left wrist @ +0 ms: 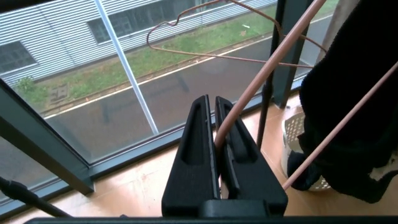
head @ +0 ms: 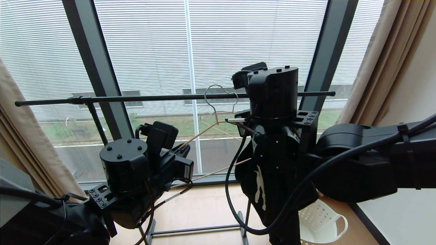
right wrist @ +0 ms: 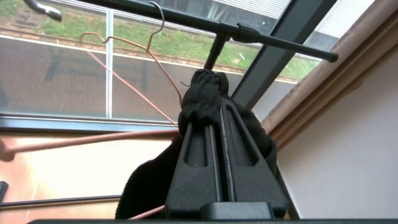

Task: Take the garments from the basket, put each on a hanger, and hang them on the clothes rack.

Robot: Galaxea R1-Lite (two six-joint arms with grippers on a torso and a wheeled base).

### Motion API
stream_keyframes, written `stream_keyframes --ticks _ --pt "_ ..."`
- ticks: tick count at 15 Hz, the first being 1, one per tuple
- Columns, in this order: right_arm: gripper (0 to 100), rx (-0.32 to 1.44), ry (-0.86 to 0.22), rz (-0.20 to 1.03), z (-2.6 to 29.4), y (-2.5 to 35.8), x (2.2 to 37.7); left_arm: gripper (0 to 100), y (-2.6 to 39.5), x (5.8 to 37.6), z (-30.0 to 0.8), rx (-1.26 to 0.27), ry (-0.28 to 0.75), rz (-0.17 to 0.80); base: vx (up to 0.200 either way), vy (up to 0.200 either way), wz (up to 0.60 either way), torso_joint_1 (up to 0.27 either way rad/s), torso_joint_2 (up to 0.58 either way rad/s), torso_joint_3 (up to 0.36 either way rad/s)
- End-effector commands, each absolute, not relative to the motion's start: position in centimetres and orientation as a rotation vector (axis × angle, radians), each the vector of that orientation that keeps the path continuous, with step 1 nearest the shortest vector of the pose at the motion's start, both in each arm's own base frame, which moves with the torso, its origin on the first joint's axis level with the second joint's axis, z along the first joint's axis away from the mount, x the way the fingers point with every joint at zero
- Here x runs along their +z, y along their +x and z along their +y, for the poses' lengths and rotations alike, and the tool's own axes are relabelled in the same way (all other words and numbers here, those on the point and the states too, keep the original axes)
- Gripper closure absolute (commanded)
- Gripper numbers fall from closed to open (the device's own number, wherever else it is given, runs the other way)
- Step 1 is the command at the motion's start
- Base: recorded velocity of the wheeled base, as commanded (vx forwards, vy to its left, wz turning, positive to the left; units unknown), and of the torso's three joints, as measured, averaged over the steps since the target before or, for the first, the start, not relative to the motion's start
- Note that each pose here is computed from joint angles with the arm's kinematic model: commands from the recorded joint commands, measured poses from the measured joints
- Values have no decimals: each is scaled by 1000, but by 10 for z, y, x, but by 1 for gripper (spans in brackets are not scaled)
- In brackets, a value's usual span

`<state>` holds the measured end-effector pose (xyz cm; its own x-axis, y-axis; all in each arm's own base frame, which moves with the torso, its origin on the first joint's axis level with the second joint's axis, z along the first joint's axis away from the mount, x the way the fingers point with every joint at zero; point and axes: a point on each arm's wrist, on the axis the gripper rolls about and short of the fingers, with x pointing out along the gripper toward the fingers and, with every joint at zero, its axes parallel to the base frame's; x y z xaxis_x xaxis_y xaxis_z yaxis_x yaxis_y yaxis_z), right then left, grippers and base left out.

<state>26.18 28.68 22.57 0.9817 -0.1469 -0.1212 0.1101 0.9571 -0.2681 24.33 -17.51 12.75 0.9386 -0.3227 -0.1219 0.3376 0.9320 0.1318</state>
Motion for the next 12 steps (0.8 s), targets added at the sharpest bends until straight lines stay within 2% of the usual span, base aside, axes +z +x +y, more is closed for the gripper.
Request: stream_keyframes --ticks 1,4,7,10,12 --pt "100 -135 -253 138 285 262 228 100 237 123 -173 -347 155 97 0 0 0 0 0 0" --pt "100 -166 -234 129 275 268 235 100 230 123 -167 -351 136 51 0 0 0 0 0 0" --pt "100 -208 -225 130 263 280 237 100 224 136 -161 -373 105 -5 0 0 0 0 0 0" --pt "100 -212 -223 130 262 281 237 100 226 142 -160 -381 94 -29 0 0 0 0 0 0" --pt "100 -196 -224 129 267 278 236 100 235 135 -166 -374 103 -10 0 0 0 0 0 0"
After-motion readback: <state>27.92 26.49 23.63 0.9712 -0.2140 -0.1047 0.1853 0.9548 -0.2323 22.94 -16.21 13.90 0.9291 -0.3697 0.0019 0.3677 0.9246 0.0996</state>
